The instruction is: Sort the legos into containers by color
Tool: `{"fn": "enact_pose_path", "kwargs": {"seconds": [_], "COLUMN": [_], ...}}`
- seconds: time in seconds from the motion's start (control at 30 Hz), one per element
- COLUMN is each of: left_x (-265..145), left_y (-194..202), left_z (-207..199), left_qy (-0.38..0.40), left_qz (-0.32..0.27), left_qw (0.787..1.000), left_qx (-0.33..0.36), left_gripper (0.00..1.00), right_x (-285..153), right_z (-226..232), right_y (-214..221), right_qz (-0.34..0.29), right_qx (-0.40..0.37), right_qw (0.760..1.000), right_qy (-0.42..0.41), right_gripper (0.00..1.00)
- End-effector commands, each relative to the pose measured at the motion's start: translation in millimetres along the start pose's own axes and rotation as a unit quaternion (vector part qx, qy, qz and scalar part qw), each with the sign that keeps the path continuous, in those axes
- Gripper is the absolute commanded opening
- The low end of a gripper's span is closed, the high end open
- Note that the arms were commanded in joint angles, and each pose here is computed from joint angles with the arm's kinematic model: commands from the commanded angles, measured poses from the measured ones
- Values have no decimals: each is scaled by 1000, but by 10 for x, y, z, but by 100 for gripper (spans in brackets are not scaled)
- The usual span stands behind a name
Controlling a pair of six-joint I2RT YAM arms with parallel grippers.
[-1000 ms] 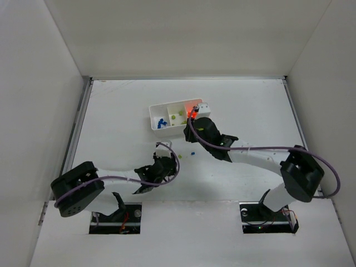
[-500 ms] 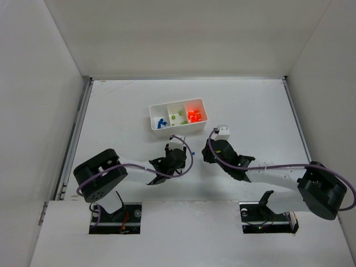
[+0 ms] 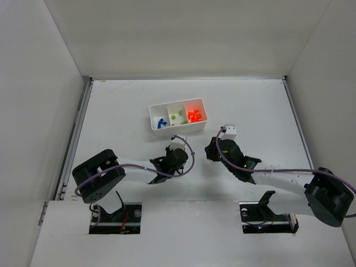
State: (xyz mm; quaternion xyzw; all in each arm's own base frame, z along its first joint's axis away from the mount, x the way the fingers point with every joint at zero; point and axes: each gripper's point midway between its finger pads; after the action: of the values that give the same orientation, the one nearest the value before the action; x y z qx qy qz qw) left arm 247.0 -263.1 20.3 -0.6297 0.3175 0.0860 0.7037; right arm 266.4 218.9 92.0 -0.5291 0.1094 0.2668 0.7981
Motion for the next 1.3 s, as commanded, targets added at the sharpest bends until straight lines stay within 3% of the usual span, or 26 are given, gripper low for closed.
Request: {"fn": "enact_pose_path", "kwargs": {"seconds": [0.0,0.33,0.57,0.63,0.73,0.9,1.1,1.27], "left_x": [-104,-365,122,329,568,412,-102,-404], "left_y": [-93,-1252,-1863,-1898,-1899,-2021,-1910,-1507], "left_z": [7,130,381,442,536,606,902,1181], "left_qy": [1,5,-9,-17,-34,-35,-40,-60], "left_qz": [2,-110,-137,-129,-115,-136,-174,-175], "left_qw": [1000,988,979,978,978,973,961,955], "left_qx": [-6,-104,-154,-163,-170,-185,-212,-232], "left_gripper": [14,15,17,20,35,51,54,55], "right_x": [-6,-8,68,67,124,212,336,458], "right_z": [80,81,145,173,175,234,327,332], "right_y": [-95,-78,51,88,150,321,503,574], "right_qz": [-18,-15,5,10,18,42,66,80], "right_qx": [16,14,0,-3,-5,-26,-54,-69], "right_qw": [1000,1000,1000,1000,1000,999,996,994], "right_qy": [-17,-21,-21,-23,-20,-16,-9,5], "right_gripper": [43,42,42,42,43,45,45,47]}}
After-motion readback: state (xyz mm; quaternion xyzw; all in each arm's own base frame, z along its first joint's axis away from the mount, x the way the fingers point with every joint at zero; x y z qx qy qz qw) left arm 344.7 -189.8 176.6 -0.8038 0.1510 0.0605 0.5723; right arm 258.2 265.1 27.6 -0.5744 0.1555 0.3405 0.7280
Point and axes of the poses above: each gripper's point midway between its finger pads, its own x axis out along the fingers, its own z axis along the line the jaws close on, y = z × x, and after that the axes turned 5 degrees about x, right-handed
